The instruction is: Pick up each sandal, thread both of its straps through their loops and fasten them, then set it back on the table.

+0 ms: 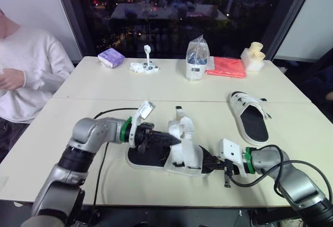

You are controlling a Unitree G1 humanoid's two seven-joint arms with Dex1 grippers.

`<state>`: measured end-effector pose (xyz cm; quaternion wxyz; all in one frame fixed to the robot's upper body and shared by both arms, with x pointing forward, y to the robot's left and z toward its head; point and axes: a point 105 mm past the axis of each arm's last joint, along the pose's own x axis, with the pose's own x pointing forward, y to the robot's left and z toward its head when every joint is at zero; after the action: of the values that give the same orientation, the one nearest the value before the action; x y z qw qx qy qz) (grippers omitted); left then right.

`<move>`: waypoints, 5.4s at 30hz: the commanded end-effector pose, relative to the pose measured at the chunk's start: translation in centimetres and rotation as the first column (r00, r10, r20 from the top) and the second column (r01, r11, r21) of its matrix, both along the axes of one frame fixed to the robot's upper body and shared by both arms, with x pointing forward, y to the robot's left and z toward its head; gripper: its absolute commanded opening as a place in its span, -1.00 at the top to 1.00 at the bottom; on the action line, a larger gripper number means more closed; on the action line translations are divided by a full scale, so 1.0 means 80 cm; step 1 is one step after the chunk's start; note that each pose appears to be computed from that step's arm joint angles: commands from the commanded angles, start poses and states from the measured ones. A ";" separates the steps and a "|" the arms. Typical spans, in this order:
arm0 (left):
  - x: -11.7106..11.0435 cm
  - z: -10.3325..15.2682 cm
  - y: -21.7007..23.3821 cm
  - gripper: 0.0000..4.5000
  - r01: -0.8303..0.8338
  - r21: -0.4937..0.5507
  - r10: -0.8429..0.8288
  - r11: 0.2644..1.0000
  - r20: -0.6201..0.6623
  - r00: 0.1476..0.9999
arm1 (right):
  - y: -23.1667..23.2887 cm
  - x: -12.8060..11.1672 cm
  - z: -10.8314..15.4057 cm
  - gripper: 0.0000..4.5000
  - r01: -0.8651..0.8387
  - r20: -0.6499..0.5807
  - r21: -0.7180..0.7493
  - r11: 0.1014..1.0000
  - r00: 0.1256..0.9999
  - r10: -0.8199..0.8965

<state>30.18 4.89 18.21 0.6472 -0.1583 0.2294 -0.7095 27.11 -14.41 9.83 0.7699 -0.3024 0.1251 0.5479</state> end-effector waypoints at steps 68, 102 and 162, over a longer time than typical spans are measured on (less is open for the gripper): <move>-0.011 -0.041 -0.019 0.98 0.309 0.219 -0.372 0.926 0.376 0.849 | -0.011 -0.005 -0.019 1.00 0.052 -0.015 -0.067 0.996 0.998 -0.053; -0.070 -0.075 0.038 -0.97 0.237 0.274 -0.332 0.932 0.384 0.862 | -0.008 -0.005 -0.023 1.00 0.045 -0.015 -0.070 0.997 0.999 -0.047; -0.058 -0.051 0.020 0.98 0.280 0.458 -0.536 0.844 0.739 0.408 | -0.012 0.004 -0.021 1.00 0.040 0.001 -0.083 0.996 0.999 -0.040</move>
<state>24.68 7.11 13.09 0.4878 0.3338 0.0414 -0.8055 27.16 -14.11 9.77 0.7648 -0.3246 0.1124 0.5451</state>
